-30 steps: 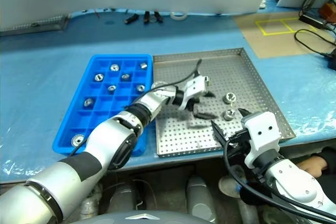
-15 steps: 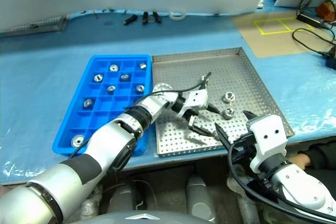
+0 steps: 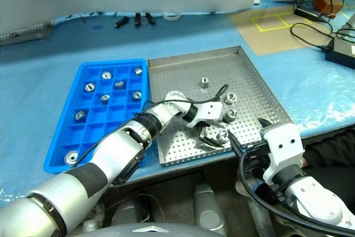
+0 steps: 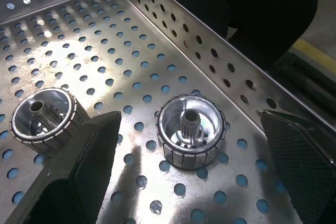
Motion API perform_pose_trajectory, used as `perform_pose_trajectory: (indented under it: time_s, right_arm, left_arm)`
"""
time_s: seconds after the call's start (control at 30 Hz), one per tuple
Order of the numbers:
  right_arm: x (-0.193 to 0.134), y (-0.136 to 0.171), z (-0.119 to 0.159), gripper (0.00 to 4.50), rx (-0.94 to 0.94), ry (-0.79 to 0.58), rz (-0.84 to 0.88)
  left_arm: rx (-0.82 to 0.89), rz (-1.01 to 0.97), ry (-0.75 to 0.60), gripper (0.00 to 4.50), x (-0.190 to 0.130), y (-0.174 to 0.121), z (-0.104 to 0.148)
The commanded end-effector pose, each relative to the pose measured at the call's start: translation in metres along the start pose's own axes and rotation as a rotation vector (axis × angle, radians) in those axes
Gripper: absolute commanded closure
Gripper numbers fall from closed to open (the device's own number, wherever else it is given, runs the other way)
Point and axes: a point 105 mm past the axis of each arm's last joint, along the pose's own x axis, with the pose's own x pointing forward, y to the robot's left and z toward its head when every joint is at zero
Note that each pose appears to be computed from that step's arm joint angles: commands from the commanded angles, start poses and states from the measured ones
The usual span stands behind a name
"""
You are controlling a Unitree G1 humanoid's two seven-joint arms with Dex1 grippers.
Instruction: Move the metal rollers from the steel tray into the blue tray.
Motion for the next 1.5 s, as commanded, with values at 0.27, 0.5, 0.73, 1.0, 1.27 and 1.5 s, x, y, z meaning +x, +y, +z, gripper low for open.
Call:
perform_pose_trajectory:
  time_s: [0.27, 0.5, 0.73, 1.0, 1.27, 1.5]
  right_arm:
    - [-0.002, 0.011, 0.013, 0.0, 0.008, -0.057, 0.021]
    - [-0.003, 0.011, 0.011, 0.0, 0.011, -0.051, 0.012]
    - [-0.001, 0.011, 0.011, 0.0, 0.006, -0.052, 0.009]
    - [0.0, 0.011, 0.012, 0.0, -0.003, -0.049, 0.012]
    - [0.004, 0.013, 0.02, 0.0, -0.002, -0.077, 0.053]
    - [0.007, 0.017, 0.034, 0.0, -0.022, -0.101, 0.197]
  left_arm:
    - [0.078, -0.075, -0.106, 0.04, 0.083, -0.038, 0.048]
    - [0.066, -0.11, -0.104, 0.41, 0.082, -0.043, 0.044]
    - [0.07, -0.129, -0.12, 1.81, 0.082, -0.045, 0.046]
    - [0.066, -0.116, -0.093, 2.8, 0.08, -0.044, 0.039]
    - [0.043, -0.055, -0.165, 2.8, 0.068, -0.027, 0.053]
    - [0.074, -0.012, -0.228, 2.8, 0.024, -0.001, 0.058]
